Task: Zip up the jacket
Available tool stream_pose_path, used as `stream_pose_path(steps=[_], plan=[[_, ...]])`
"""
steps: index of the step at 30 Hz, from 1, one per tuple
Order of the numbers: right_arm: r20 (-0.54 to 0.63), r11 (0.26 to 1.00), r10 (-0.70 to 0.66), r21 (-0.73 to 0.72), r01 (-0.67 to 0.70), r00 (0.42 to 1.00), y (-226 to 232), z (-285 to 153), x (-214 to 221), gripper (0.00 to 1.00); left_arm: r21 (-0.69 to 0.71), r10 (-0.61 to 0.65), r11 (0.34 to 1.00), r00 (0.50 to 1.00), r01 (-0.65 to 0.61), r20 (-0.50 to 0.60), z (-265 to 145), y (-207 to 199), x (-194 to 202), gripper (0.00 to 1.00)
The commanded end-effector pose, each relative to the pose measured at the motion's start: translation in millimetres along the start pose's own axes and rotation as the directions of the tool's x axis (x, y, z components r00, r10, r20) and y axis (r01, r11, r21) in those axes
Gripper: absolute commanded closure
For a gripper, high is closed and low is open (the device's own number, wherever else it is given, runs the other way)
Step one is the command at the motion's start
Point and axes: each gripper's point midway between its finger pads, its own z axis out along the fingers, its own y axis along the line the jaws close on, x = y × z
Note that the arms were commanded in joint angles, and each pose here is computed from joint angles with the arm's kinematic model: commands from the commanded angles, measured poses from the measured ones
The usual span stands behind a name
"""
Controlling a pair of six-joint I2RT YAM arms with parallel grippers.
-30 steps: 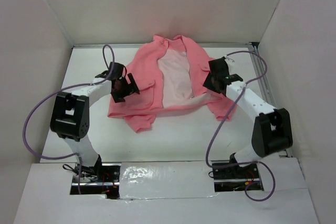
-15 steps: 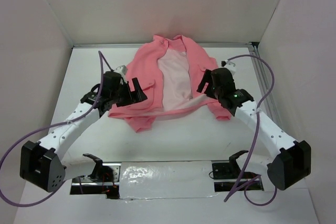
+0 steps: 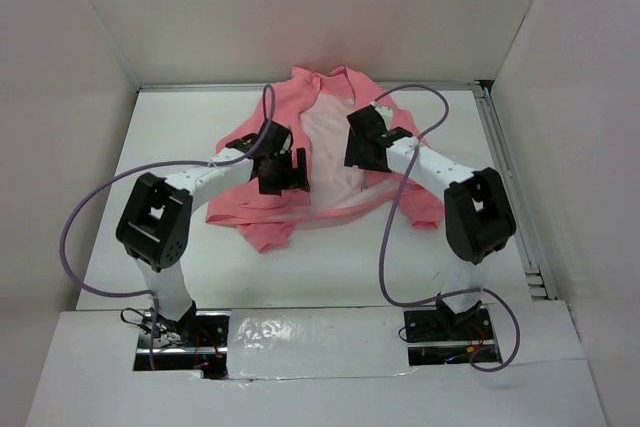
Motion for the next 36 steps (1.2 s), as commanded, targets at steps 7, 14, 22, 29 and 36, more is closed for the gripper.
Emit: stream_pose_path(steps=[7,14,22,29,36], plan=[[-0.055,0.999,-0.008,0.031,0.01,0.998,0.8,21.0,12.7,0.23,-0.092,0.097,0.989,0.976,-0.117,-0.197,32.5,3.4,57.0,0.11],[-0.095,0.999,0.023,0.039,-0.02,0.995,-9.6,27.7,31.6,0.23,-0.061,0.1,0.992,0.974,-0.114,-0.202,30.5,-3.3,65.2,0.7],[-0.09,0.998,0.045,0.043,-0.042,0.995,-16.3,23.8,38.9,0.24,-0.062,0.147,0.987,0.989,-0.148,-0.011,-16.0,-28.5,5.2,1.0],[-0.08,0.996,0.085,0.032,-0.082,0.993,-14.8,22.7,37.8,0.23,0.005,0.177,0.984,0.968,-0.181,0.176,-103.9,-58.6,-36.2,1.0],[-0.069,0.994,0.101,-0.033,-0.103,0.992,1.4,21.5,29.3,0.23,0.262,0.24,0.927,0.961,-0.269,0.139,-148.7,-107.5,53.7,0.98]])
